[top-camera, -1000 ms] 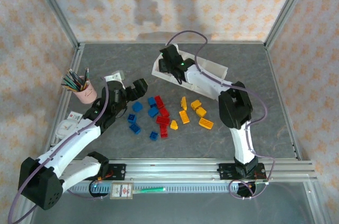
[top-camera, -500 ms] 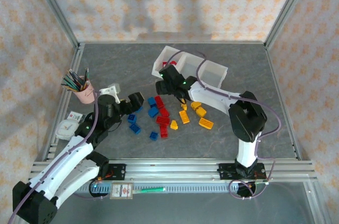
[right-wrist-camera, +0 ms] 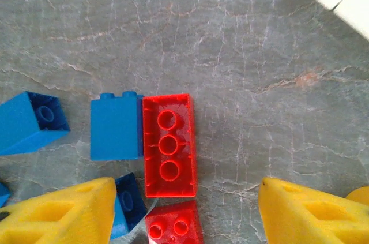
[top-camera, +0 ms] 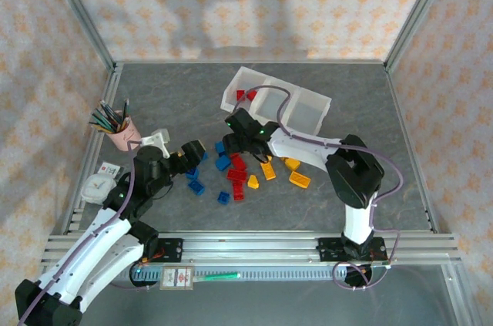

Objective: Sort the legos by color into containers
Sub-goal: Pick up the lego from the center of the table.

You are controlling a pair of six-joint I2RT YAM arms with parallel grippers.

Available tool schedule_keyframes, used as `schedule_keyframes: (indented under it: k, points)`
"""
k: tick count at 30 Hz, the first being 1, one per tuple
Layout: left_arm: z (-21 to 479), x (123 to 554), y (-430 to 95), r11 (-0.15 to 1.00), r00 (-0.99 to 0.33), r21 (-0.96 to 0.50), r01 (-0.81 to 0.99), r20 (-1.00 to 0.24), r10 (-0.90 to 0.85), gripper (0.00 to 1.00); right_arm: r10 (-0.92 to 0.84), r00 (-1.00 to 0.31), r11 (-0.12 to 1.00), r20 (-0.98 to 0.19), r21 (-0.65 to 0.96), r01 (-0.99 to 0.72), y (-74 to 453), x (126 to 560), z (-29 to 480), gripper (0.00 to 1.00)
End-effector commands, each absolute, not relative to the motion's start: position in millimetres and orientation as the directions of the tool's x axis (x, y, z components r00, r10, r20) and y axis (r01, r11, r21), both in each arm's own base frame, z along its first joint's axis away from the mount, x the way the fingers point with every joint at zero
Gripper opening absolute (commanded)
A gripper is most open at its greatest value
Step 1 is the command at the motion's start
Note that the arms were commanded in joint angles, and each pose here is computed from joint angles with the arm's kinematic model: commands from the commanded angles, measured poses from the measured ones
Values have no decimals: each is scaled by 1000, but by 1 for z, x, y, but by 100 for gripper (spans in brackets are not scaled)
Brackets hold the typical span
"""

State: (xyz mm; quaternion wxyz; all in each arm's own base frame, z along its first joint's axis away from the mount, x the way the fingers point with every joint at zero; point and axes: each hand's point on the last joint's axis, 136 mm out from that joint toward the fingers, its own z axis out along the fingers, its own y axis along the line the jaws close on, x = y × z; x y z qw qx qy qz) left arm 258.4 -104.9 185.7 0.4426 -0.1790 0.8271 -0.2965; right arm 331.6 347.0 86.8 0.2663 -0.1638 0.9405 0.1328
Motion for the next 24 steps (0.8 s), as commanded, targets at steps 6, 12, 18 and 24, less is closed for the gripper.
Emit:
schedule_keyframes:
  k: [6,12,18,24]
  points:
    - [176,259,-101,763,-551,-642,-70,-613,-566,99,-281,-828,909,-486,142,-392,352,329,53,62]
    - [174,260,-99,769,-547,-634,-79,-618,-565,99,-293,-833,906,-469,143,-399,361,332,42,62]
    - [176,261,-99,769,-543,-635,-77,-620,-566,99,-302,-830,901,-469,143,-409,371,336,39,65]
    - [177,263,-99,771,-543,-632,-76,-623,-563,99,-301,-832,911,-466,118,-396,372,343,33,63]
